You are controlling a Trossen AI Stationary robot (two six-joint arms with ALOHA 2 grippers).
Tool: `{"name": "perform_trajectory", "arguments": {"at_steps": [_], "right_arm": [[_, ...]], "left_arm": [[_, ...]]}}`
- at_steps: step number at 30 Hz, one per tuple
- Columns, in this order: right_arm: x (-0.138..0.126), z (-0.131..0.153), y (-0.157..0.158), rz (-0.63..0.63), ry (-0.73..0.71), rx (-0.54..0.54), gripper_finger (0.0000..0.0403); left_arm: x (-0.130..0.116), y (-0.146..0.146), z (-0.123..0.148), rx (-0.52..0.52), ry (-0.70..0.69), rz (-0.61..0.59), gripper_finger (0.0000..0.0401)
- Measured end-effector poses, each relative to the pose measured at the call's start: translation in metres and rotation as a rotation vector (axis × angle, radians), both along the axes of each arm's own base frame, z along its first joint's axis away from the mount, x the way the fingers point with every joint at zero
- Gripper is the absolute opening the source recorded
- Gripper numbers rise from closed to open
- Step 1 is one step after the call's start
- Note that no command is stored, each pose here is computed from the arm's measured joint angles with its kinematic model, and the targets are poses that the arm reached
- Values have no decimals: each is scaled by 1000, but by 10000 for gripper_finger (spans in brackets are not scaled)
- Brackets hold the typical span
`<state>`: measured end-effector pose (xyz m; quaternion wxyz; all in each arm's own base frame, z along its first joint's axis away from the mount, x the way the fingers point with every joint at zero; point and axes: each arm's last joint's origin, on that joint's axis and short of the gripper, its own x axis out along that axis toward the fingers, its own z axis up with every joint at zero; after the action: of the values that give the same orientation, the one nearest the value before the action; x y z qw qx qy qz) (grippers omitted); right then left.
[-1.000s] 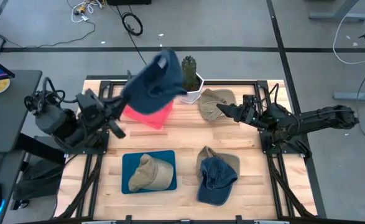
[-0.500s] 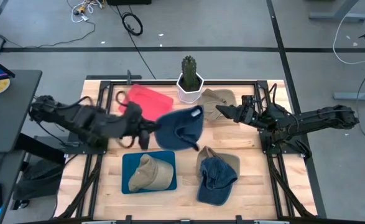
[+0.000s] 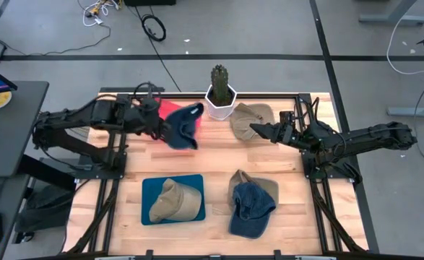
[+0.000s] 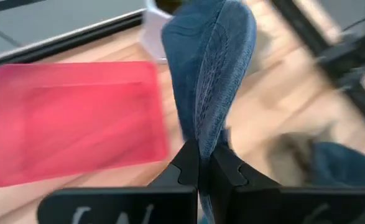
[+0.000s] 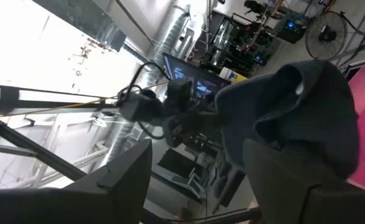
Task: Pick & Place hat
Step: Put the top blue cap into the pink bin
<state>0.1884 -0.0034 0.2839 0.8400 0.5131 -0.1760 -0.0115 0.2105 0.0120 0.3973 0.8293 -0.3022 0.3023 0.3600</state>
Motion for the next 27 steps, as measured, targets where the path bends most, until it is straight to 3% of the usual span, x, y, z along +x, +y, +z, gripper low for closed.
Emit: {"name": "perform_trajectory", "arguments": {"at_steps": [16, 21, 27], "right_arm": [[1, -5, 0, -3, 55, -1, 253], [2, -6, 0, -5, 62, -1, 253], [2, -7, 0, -12, 72, 2, 253]], "left_arm": [[-25, 61, -12, 92, 349, 108, 11], [-26, 81, -23, -4, 459, 66, 11], [-16, 103, -41, -41, 608, 29, 11]]}}
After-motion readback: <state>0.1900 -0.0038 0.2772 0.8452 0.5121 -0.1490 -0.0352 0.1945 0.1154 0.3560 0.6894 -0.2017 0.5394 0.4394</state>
